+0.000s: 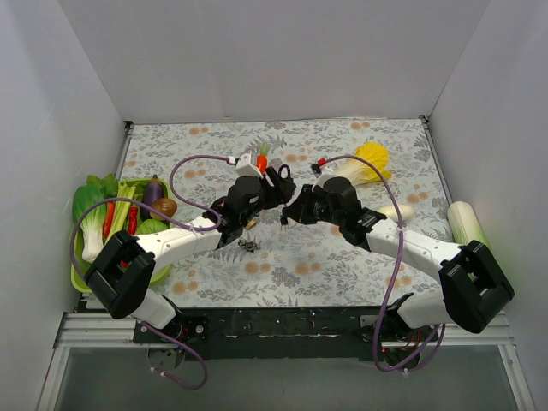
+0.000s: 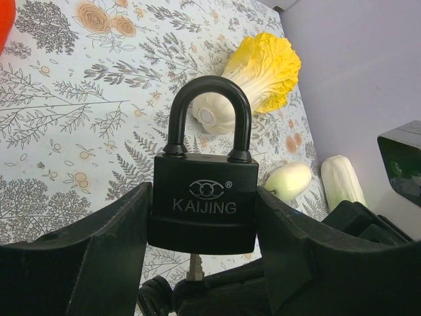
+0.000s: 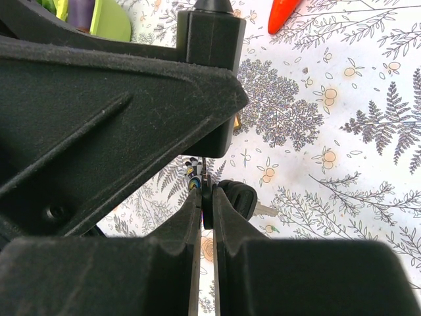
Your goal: Unlock with the key
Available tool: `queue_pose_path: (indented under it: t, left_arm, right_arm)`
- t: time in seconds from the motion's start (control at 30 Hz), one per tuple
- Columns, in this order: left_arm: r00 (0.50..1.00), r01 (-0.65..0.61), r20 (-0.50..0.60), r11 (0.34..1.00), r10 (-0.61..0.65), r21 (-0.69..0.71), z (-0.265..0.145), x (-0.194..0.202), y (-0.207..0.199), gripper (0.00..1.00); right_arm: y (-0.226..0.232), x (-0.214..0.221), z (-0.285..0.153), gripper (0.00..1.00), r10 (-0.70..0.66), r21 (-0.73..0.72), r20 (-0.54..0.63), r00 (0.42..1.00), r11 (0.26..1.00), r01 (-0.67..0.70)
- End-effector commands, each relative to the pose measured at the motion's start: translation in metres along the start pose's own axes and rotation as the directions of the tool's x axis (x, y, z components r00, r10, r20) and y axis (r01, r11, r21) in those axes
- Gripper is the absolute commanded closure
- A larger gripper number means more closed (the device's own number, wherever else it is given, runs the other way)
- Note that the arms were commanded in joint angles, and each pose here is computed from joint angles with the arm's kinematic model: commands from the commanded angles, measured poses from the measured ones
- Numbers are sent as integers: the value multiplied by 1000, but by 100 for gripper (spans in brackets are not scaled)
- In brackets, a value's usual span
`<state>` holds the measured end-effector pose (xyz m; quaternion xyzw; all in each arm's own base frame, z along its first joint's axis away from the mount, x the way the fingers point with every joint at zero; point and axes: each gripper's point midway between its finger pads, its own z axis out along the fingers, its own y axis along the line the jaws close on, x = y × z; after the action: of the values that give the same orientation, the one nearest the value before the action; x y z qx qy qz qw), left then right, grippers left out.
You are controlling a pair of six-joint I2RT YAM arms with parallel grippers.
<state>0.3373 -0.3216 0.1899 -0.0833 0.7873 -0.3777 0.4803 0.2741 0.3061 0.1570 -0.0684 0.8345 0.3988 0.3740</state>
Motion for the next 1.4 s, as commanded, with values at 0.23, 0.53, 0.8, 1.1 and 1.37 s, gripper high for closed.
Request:
queue_pose_path:
  t: [0.23, 0.53, 0.8, 1.1, 1.37]
  left_arm:
    - [992, -9, -125, 988, 29, 152, -25, 34, -42, 100]
    - [990, -22, -132, 985, 45, 172, -26, 37, -46, 100]
    - [989, -18, -140, 984, 43, 174, -28, 41, -48, 100]
    - [989, -15, -141, 983, 42, 182, -29, 40, -51, 100]
    - [984, 12, -176, 981, 23, 195, -30, 49, -53, 100]
  right_arm:
    - [28, -108, -10, 99, -53, -8, 357, 933, 998, 60]
    - [29, -121, -22, 99, -91, 23, 380, 920, 996, 89]
    - [32, -130, -25, 99, -97, 21, 399, 912, 995, 97]
    - [35, -145, -25, 99, -106, 28, 436, 894, 994, 104]
    - [42, -154, -17, 99, -108, 3, 447, 888, 993, 119]
